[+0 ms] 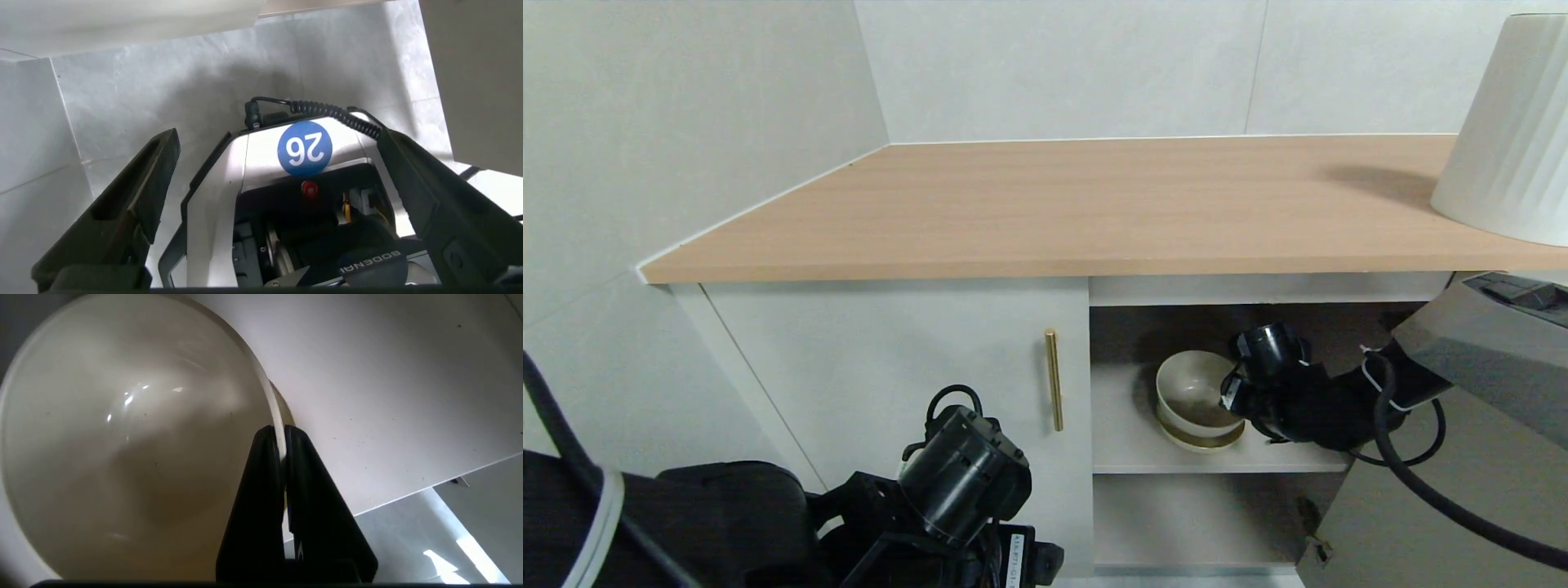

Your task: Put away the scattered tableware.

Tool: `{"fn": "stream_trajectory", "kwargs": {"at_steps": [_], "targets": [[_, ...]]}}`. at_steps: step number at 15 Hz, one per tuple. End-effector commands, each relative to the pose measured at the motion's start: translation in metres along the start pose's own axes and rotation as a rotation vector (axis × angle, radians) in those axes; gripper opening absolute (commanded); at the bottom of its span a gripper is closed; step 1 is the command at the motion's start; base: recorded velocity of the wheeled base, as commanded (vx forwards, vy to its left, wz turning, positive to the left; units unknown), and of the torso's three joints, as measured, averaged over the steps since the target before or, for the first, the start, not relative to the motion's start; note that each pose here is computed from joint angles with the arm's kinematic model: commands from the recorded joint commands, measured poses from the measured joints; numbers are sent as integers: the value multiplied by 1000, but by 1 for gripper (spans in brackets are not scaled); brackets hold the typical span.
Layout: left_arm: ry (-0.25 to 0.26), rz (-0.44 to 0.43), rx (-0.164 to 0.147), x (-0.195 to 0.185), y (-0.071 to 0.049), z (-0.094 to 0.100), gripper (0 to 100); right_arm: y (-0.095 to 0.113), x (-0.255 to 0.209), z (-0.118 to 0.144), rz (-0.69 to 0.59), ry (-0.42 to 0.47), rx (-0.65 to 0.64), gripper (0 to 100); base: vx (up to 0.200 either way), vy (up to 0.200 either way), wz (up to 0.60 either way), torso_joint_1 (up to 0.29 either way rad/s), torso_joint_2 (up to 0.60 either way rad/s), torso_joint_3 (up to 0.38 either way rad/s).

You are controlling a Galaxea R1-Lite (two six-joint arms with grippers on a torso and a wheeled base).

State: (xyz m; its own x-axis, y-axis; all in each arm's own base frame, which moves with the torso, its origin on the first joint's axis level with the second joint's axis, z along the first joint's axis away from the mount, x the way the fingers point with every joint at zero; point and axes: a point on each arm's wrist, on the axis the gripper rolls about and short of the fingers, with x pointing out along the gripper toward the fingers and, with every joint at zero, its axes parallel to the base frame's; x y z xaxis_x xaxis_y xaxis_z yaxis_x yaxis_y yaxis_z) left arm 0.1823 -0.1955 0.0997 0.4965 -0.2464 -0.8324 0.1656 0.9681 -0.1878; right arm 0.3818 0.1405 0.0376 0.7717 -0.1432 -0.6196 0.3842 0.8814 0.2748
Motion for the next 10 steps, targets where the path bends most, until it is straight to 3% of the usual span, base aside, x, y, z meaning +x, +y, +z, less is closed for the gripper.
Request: {"fn": "stream_trajectory", "kwargs": {"at_steps": [1, 5, 6, 10], "targets": [[2, 1, 0, 1, 0, 0, 100, 0, 2, -2, -3, 3, -3, 0, 0, 0, 0, 0, 0, 0], [2, 1, 0, 0, 0, 0, 100, 0, 4, -3, -7, 7, -5, 0, 0, 0, 0, 0, 0, 0], [2, 1, 0, 1, 0, 0, 100, 0, 4, -4, -5, 8, -6, 100, 0, 0, 0, 0, 0, 0], [0, 1, 0, -1, 0, 0, 100, 0, 3, -3, -5, 7, -5, 100, 0, 0, 0, 0, 0, 0]]}}
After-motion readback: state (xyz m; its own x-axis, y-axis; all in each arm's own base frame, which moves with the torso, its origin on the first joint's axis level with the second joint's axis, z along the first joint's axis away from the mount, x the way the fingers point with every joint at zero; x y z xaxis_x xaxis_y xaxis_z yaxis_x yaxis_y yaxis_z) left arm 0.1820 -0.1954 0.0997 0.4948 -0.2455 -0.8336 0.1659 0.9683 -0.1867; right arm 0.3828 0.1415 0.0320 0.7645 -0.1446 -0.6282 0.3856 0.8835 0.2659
